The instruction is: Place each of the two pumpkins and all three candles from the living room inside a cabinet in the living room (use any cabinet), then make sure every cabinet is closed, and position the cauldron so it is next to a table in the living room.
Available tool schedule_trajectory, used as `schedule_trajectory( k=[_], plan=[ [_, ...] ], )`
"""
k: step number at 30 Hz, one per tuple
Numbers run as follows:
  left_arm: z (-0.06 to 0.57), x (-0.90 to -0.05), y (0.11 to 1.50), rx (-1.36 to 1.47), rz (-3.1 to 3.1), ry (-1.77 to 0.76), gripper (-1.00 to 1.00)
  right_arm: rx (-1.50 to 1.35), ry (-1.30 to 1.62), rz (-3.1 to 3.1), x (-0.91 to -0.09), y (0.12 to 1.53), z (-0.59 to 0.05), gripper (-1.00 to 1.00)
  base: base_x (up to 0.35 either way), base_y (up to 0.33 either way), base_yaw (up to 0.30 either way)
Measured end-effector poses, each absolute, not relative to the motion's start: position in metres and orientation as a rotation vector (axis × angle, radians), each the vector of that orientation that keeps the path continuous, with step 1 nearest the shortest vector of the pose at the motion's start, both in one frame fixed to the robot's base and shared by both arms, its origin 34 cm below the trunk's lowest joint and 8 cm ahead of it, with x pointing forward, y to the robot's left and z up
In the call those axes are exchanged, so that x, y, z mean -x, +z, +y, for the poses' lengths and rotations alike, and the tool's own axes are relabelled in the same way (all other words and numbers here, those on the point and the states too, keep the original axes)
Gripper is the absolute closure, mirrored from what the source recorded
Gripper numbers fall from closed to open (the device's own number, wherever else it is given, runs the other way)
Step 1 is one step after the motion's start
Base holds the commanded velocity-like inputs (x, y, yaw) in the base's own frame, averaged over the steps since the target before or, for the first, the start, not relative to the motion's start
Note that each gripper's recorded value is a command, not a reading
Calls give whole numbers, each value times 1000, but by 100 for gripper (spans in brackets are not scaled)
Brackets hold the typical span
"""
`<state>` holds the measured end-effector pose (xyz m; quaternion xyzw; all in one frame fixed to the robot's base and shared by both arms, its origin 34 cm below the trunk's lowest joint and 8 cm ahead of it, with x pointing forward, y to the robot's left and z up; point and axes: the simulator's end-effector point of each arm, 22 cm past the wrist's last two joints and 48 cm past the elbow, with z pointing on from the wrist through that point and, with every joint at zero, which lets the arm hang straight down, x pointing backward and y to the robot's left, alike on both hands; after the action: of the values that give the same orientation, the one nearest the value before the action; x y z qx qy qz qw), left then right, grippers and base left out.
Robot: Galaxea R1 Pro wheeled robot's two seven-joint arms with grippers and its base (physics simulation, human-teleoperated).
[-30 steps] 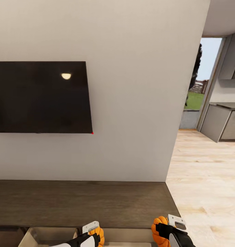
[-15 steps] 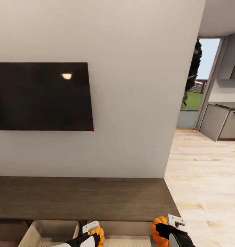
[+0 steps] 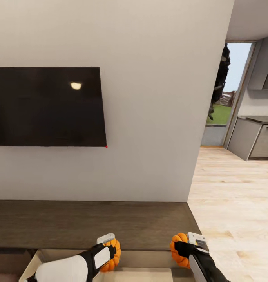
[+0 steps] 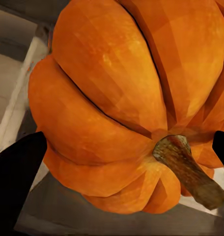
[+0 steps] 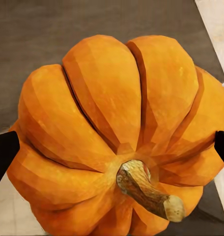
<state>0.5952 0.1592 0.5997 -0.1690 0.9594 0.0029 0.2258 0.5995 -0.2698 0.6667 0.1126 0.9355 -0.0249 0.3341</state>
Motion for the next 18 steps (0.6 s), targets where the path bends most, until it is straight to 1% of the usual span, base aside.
schedule_trajectory(
  k=[1, 2, 3, 5, 8, 10, 14, 18],
  plan=[
    [148, -602, 608, 448, 2722, -33, 100, -293, -86, 2584, -616, 656, -265, 100, 0, 0, 0],
    [147, -628, 625, 423, 2678, -42, 100, -288, -82, 2561, -637, 671, -264, 100, 0, 0, 0],
    [153, -633, 628, 378, 2675, -5, 100, -270, -104, 2562, -651, 677, -266, 100, 0, 0, 0],
    [120, -619, 621, 388, 2720, -106, 100, -297, -95, 2640, -648, 658, -265, 100, 0, 0, 0],
    [115, -619, 617, 366, 2721, -116, 100, -294, -60, 2639, -656, 659, -248, 100, 0, 0, 0],
    [117, -620, 614, 362, 2716, -110, 100, -272, -85, 2644, -655, 655, -251, 100, -11, 0, 0],
    [119, -624, 608, 374, 2694, -105, 100, -275, -81, 2643, -655, 648, -250, 100, -229, 0, 0],
    [118, -623, 602, 375, 2692, -108, 100, -269, -77, 2646, -654, 640, -249, 100, -53, 0, 0]
  ],
)
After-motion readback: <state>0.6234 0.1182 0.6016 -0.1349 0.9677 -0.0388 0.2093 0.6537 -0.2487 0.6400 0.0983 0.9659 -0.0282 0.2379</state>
